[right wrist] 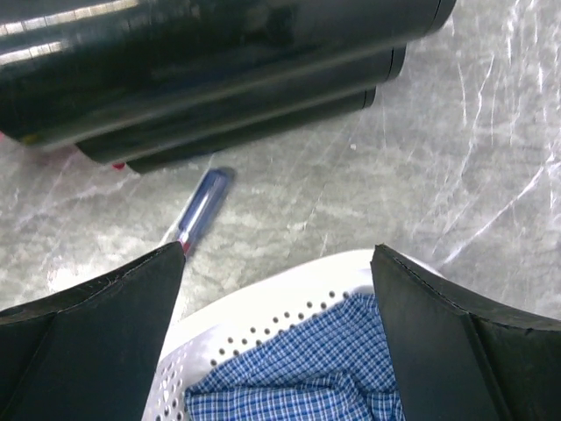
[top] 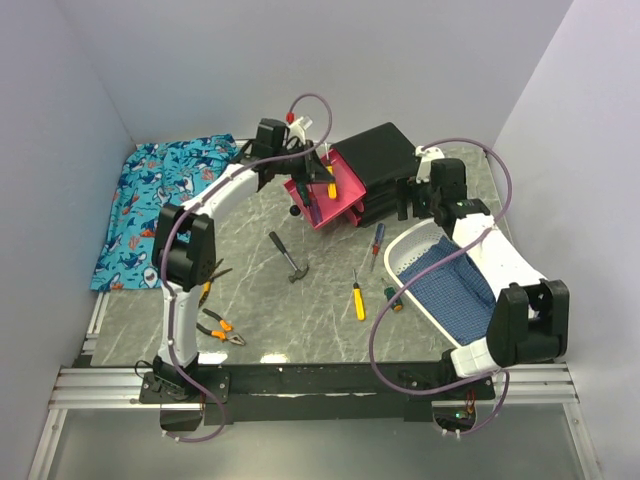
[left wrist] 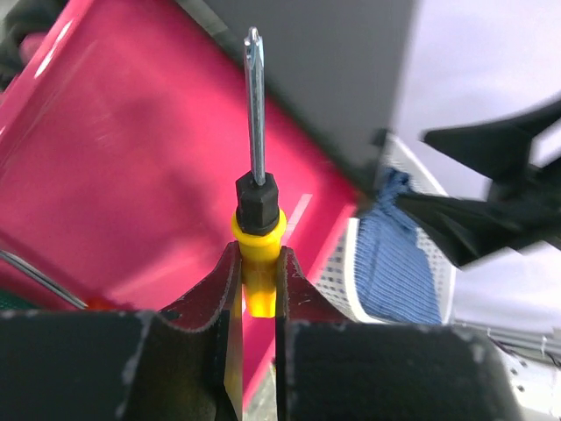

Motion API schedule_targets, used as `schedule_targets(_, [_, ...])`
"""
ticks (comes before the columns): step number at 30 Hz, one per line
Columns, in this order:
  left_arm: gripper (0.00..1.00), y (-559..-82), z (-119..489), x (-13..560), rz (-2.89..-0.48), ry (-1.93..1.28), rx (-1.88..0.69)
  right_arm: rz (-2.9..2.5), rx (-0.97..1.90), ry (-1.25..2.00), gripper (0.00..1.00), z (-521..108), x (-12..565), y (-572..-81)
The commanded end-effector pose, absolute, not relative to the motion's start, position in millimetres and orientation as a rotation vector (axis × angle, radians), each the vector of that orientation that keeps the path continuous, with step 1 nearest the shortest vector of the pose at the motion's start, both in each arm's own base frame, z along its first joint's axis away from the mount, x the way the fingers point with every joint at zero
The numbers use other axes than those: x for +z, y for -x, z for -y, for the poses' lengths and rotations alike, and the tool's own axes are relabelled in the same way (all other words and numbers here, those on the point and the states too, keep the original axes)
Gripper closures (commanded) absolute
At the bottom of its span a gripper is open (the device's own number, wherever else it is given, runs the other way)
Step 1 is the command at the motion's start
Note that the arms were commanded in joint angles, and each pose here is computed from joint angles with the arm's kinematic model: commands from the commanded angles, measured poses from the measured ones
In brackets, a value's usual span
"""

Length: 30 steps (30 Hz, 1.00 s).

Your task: Sort the tools into containers

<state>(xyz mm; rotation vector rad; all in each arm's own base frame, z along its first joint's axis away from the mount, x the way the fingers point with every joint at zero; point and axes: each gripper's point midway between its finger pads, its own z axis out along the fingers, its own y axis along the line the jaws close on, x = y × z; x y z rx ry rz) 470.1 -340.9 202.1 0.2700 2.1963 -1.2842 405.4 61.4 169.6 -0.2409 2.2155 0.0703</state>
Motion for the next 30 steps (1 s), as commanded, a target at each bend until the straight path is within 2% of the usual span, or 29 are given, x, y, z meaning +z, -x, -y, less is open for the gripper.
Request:
schedule_targets(1, [0.99, -463.7, 346.8, 184.5, -2.252, -0.23, -1.238, -2.151, 0.059, 0.235, 0.05, -56.8, 187.7, -401.1])
schedule_targets(3, [0.96, -459.3, 349.7, 181.3, -2.262, -0.244, -1.227, -2.145, 0.053, 0.245, 0.05, -55.8, 188.8, -399.3])
schedule_targets(4, [0.89, -458.9, 349.6, 184.1, -2.255, -0.253, -1.226, -2.143, 0.054, 0.25, 0.05, -56.8, 190.3, -397.9])
schedule_targets(5, [0.66, -458.3, 350.9, 187.8, -2.241, -0.279, -1.228, -2.126, 0.053, 0.267, 0.06, -56.7, 196.6, -397.1])
schedule_targets(8, [0.4, -464.9, 344.9, 203.9, -2.213, -0.287, -1.154, -2.077, 0.063, 0.357, 0.08, -63.7, 217.1, -387.7])
schedule_targets(13, [0.23, -470.7, 314.3, 250.3, -2.136, -0.26, -1.029, -2.124, 0.209, 0.522, 0.12, -105.7, 220.2, -343.7])
schedule_targets(14, [0.03, -473.8, 301.9, 254.7, -2.126, -0.26, -0.993, -2.117, 0.249, 0.588, 0.13, -125.4, 220.7, -329.0])
schedule_targets(18, [0.03, -471.0, 251.9, 268.9, -2.12, -0.223, -0.875, -2.195, 0.397, 0.701, 0.15, -163.0, 194.5, -283.0])
schedule_targets(23, [0.03, -458.2, 176.6, 305.0, -2.036, -0.124, -0.706, -2.392, 0.517, 0.663, 0.18, -176.0, 157.1, -254.5])
schedule_targets(27, [0.04, -433.3, 127.3, 348.0, -1.903, -0.07, -0.596, -2.536, 0.607, 0.648, 0.19, -196.7, 131.2, -220.3])
schedule_targets(28, [0.04, -428.2, 119.0, 339.8, -1.907, -0.064, -0.572, -2.551, 0.623, 0.716, 0.2, -207.5, 123.5, -205.2])
schedule_targets(30, [0.03, -416.0, 100.1, 365.0, -1.804, -0.044, -0.5, -2.575, 0.591, 0.718, 0.21, -212.6, 115.0, -203.7])
